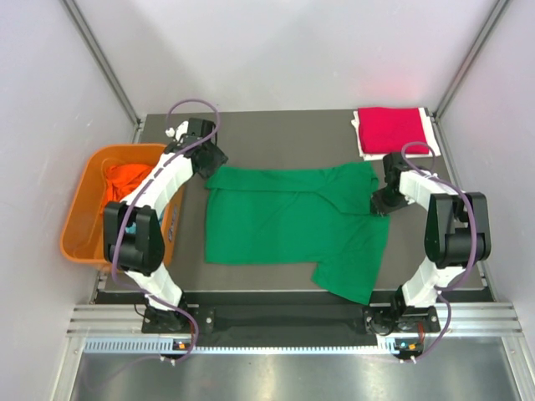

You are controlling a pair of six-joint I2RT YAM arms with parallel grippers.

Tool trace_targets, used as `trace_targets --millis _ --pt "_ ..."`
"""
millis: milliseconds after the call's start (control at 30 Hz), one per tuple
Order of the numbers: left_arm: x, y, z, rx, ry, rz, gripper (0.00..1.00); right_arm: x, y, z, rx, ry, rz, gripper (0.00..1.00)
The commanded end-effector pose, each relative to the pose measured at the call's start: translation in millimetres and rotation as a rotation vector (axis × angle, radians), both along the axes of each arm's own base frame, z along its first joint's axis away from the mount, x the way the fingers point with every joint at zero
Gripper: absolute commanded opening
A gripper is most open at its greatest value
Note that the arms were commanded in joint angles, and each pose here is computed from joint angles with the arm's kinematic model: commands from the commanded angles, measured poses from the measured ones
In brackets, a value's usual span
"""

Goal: Fold and stack the t-shirts
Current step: Fold the tshirt

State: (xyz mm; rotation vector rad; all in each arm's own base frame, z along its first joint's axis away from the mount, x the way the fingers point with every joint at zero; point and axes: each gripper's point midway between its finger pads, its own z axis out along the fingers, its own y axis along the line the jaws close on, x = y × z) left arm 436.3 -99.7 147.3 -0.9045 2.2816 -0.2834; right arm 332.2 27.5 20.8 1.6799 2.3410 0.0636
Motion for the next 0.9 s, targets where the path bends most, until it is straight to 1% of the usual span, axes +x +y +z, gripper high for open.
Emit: trace_targets --millis 0,67,100,133,200,300,367,400,433,467,500,533,567,600,733,767,800,867 --pt "7 9 -4 0.029 -0.01 0.055 0.53 20 -13 24 -0.046 -0.086 -0.018 0.0" --pt "11 13 -4 0.069 -0.009 0.042 0.48 27 -14 36 -0.061 -0.119 -0.014 0.0" --pt "13 18 -7 0.113 0.0 0.025 0.46 31 -15 45 -0.062 -0.147 -0.009 0.0" --pt "17 21 -4 0.132 -0.004 0.03 0.46 33 -14 49 -0.061 -0.159 -0.007 0.0" --pt "13 25 -11 0.157 0.039 0.041 0.46 40 -13 60 -0.058 -0.193 0.0 0.0" --pt "13 24 -13 0.154 0.053 0.046 0.46 50 -9 69 -0.038 -0.231 0.026 0.0" --pt "10 29 -19 0.158 0.066 0.082 0.46 58 -7 76 -0.028 -0.255 0.032 0.0" --pt "1 34 -24 0.167 0.1 0.113 0.45 62 -5 77 -0.025 -0.259 0.04 0.0" --pt "-2 40 -25 0.152 0.1 0.204 0.45 67 -3 81 -0.019 -0.272 0.045 0.0" --pt "-5 41 -25 0.136 0.096 0.235 0.44 69 -3 82 -0.017 -0.277 0.046 0.0" --pt "-6 40 -20 0.09 0.069 0.296 0.43 74 -3 85 -0.014 -0.286 0.051 0.0" --pt "-13 44 -28 0.082 0.079 0.335 0.43 76 -2 86 -0.012 -0.289 0.051 0.0" --pt "-16 48 -28 0.072 0.069 0.386 0.42 77 -2 86 -0.012 -0.292 0.055 0.0" --pt "-17 48 -26 0.035 0.055 0.443 0.42 79 -2 87 -0.009 -0.296 0.058 0.0" --pt "-17 48 -30 -0.021 0.077 0.56 0.43 80 2 87 0.007 -0.307 0.068 0.0" --pt "-27 51 -37 -0.004 0.13 0.591 0.43 80 3 86 0.012 -0.307 0.07 0.0" --pt "-28 52 -48 -0.008 0.162 0.655 0.42 81 6 85 0.026 -0.313 0.074 0.0" --pt "-29 53 -54 -0.015 0.201 0.698 0.41 82 9 84 0.043 -0.317 0.083 0.0"
